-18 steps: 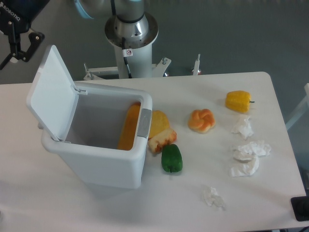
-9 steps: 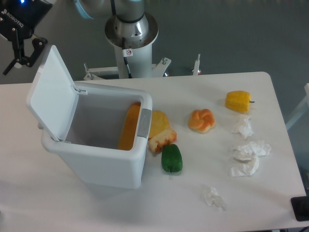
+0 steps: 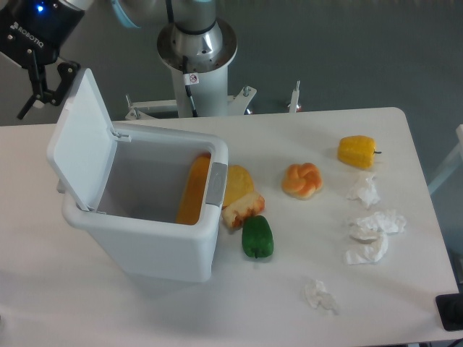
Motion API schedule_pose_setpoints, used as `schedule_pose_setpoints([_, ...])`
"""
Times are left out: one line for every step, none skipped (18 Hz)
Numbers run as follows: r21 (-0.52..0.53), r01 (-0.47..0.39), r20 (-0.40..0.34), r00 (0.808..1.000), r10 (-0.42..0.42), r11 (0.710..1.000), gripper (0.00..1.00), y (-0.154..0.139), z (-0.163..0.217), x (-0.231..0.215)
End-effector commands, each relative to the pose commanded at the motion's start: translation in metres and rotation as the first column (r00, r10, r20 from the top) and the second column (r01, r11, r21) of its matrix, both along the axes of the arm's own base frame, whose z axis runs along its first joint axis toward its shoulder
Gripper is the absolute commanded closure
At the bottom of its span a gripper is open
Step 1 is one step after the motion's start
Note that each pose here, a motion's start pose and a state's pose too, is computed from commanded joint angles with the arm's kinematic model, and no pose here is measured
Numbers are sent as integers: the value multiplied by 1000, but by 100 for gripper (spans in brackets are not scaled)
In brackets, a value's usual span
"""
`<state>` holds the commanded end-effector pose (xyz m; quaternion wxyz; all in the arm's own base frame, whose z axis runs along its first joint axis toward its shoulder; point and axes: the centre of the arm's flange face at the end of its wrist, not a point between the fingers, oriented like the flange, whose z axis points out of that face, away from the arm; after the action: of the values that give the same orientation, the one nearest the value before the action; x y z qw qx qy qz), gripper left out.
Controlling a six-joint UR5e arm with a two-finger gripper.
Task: Close the trash can
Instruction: 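Lower the open gripper toward the raised lid's top edge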
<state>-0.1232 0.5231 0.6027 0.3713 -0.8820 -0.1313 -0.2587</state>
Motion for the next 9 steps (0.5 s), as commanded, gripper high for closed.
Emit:
schedule_pose_setpoints([-4,-16,-6,1000,16,1000,0,-1,-1,-6])
schedule_pose_setpoints([-11,-29,-15,999,29,1000,0,-3,-1,-11])
schedule_pose_setpoints([-19,-41,-27,999,41,999,0,-4,-2,-14])
schedule_pose_setpoints([-30,-56,-38,998,55,998,0,-5,-4,-18])
schedule_pose_setpoints([-40,-76,-54,996,73,996,0,-7,-7,-26])
schedule_pose_setpoints([-44,-95,-67,993,92,994,0,-10,-7,-33])
schedule_pose_setpoints([-49,-107,-72,992,104,993,0,-11,-8,-38])
schedule_pose_setpoints([-53,-116,-81,990,112,992,0,-12,-8,-41])
schedule_pose_setpoints([-62,-128,-101,987,121,990,0,-13,-10,-45])
